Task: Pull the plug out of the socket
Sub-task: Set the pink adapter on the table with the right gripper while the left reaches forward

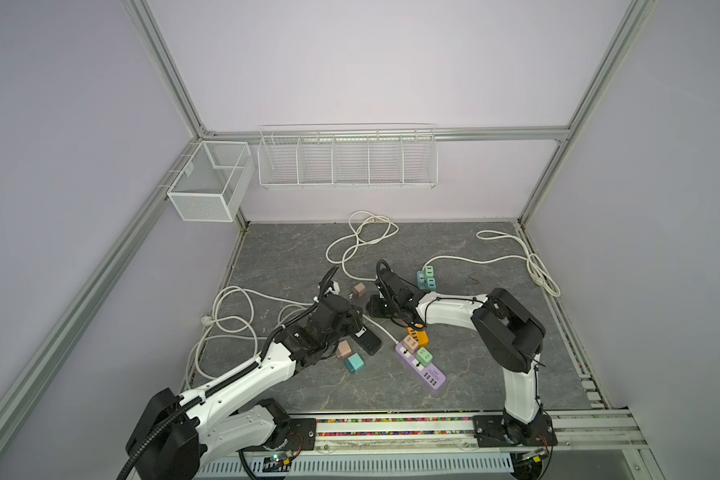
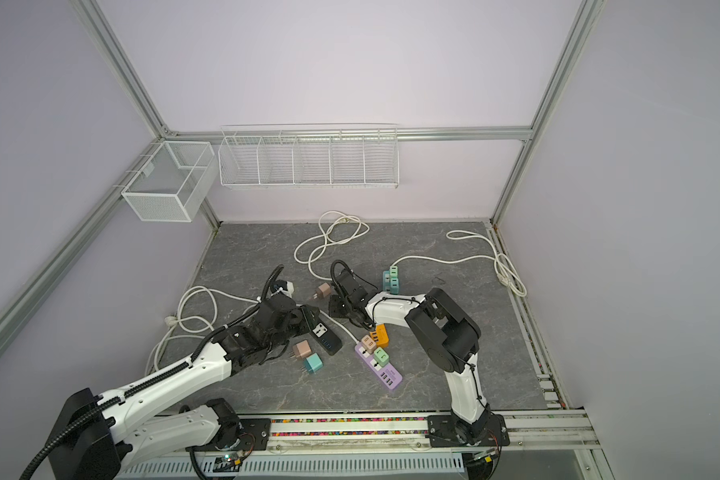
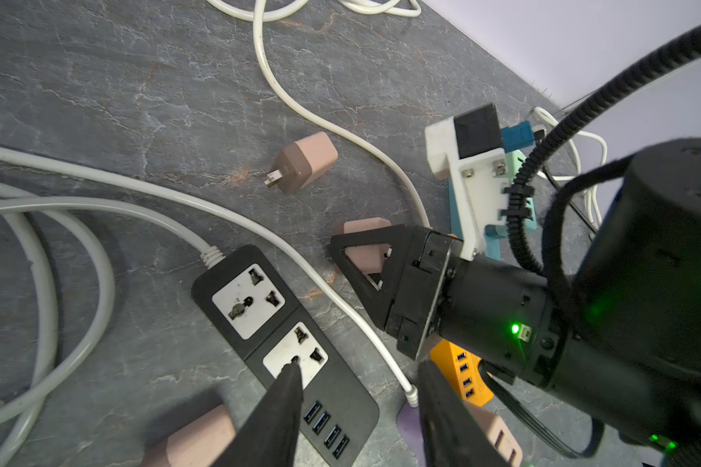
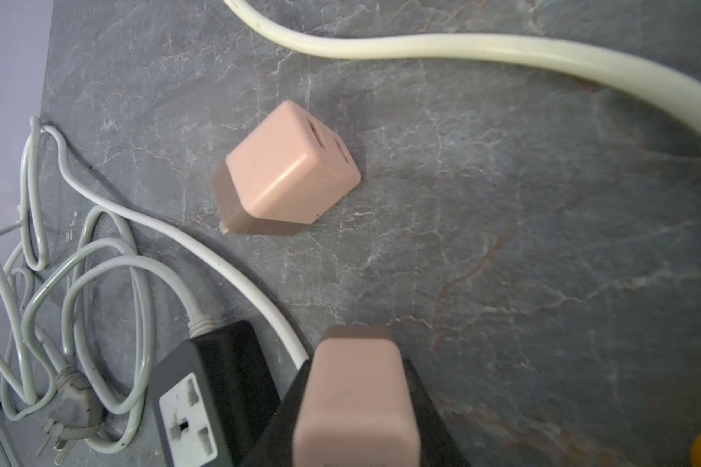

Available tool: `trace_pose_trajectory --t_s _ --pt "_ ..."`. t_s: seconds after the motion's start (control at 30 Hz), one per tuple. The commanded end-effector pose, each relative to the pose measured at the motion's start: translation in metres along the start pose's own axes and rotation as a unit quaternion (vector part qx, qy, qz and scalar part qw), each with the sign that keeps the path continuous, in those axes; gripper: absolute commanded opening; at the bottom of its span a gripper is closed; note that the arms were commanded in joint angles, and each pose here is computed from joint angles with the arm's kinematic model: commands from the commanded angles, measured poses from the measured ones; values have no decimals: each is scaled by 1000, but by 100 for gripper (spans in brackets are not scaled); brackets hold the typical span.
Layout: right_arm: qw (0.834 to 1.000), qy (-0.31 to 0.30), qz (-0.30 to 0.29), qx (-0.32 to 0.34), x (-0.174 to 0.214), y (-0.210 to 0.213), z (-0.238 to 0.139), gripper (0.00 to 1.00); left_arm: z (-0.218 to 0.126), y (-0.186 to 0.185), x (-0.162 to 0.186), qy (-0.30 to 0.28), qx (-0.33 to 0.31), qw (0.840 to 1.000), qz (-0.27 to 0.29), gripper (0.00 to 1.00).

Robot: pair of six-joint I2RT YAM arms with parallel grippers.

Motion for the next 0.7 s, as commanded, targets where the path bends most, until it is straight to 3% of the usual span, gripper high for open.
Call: trace_pose_trajectory --t_s 0.0,0.67 --pt "1000 3 1 12 8 -4 5 31 2 0 -2 0 -6 1000 0 48" --pt "999 -33 -34 25 -14 2 -46 66 2 -15 -12 1 3 1000 9 48"
Point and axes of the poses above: each gripper's point midway between its finger pads, its own z axis out along the fingers, its own y axis along the line the jaws close on, x = y × z, the point moved 3 cm from there along -z, back along the fingers, and after that the axes turned 4 degrees about -z, right-handed, at the moved point
